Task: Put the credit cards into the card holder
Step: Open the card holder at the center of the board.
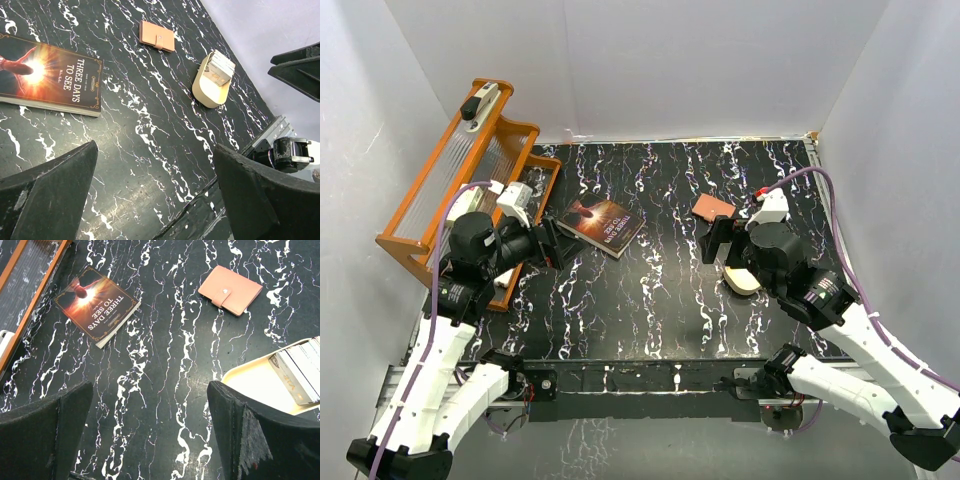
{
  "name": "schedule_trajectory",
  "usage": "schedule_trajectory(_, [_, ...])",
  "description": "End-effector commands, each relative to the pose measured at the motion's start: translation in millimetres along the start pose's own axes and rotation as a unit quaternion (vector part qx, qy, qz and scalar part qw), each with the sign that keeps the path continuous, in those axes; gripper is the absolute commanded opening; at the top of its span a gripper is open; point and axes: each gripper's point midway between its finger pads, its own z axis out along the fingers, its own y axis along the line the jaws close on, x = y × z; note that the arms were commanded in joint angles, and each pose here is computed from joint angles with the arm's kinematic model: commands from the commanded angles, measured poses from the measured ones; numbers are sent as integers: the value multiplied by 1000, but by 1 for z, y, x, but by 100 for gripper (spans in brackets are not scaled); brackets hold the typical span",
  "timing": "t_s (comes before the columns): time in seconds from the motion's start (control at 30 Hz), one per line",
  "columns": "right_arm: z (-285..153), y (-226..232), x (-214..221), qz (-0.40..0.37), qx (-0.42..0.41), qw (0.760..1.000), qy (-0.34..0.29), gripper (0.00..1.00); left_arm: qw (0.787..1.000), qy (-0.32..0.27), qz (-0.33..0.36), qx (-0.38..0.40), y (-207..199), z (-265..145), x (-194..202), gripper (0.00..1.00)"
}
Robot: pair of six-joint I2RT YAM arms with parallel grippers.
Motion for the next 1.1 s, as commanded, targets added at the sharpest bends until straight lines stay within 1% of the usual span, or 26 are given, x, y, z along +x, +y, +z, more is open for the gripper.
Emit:
schedule_trajectory(0.0, [-1,3,-15,5,-3,1000,-25,98,1000,-1,7,7,-2,-1,-2,99])
schedule_trajectory(0.17, [6,4,-12,-1,0,1000,-18,98,999,30,-8,6,6,9,11,99])
schedule_trajectory(0.3, [17,4,-7,-25,15,1000,1,98,998,61,-36,2,14,19,28,98])
schedule_trajectory(0.4, [29,-4,0,-63,48,997,26,98,996,64,-54,3,17,25,36,98])
schedule_trajectory(0.5, [45,-13,7,-102,92,989,56,98,995,69,-70,23,15,30,46,99])
schedule_trajectory(0.63, [76,-15,28,-147,110,977,105,98,991,96,-82,39,18,35,68,98])
schedule_trajectory(0.7, [92,-14,37,-152,106,974,129,96,989,112,-81,54,17,36,80,98])
schedule_trajectory(0.83, [121,-24,43,-138,124,971,152,91,988,130,-71,46,25,35,95,99])
schedule_trajectory(0.97, [148,-49,39,-120,132,969,171,88,991,109,-61,40,27,34,92,98])
schedule_trajectory(1.07, [170,-62,39,-112,117,969,187,83,993,104,-56,28,30,32,91,98])
